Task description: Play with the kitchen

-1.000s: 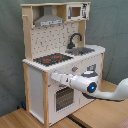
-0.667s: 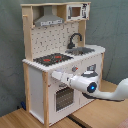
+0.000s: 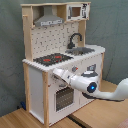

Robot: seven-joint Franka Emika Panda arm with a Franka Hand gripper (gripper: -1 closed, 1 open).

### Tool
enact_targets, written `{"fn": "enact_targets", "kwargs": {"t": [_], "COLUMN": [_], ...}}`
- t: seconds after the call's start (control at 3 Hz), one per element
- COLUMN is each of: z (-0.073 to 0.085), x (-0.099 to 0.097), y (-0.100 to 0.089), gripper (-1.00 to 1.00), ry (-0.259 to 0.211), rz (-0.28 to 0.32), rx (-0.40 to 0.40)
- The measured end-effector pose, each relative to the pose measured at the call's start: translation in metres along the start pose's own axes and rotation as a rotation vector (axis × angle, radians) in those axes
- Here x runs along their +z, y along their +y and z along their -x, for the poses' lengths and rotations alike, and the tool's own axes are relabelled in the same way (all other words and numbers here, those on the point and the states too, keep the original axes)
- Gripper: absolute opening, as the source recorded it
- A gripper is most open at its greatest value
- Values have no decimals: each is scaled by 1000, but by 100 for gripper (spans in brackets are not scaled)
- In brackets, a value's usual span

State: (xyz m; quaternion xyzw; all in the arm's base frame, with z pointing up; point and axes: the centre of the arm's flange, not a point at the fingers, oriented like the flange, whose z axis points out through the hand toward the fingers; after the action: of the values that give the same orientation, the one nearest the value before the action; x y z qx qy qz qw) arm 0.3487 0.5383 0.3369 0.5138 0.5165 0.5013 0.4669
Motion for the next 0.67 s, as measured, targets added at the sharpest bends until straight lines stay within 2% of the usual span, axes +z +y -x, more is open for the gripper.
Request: {"fn": "enact_targets", "kwargs": {"t": [0.67], "z": [0], "x": [0], "y": [1], "gripper": [-100], "ry": [1], "rz": [-1], "rx": [236]}}
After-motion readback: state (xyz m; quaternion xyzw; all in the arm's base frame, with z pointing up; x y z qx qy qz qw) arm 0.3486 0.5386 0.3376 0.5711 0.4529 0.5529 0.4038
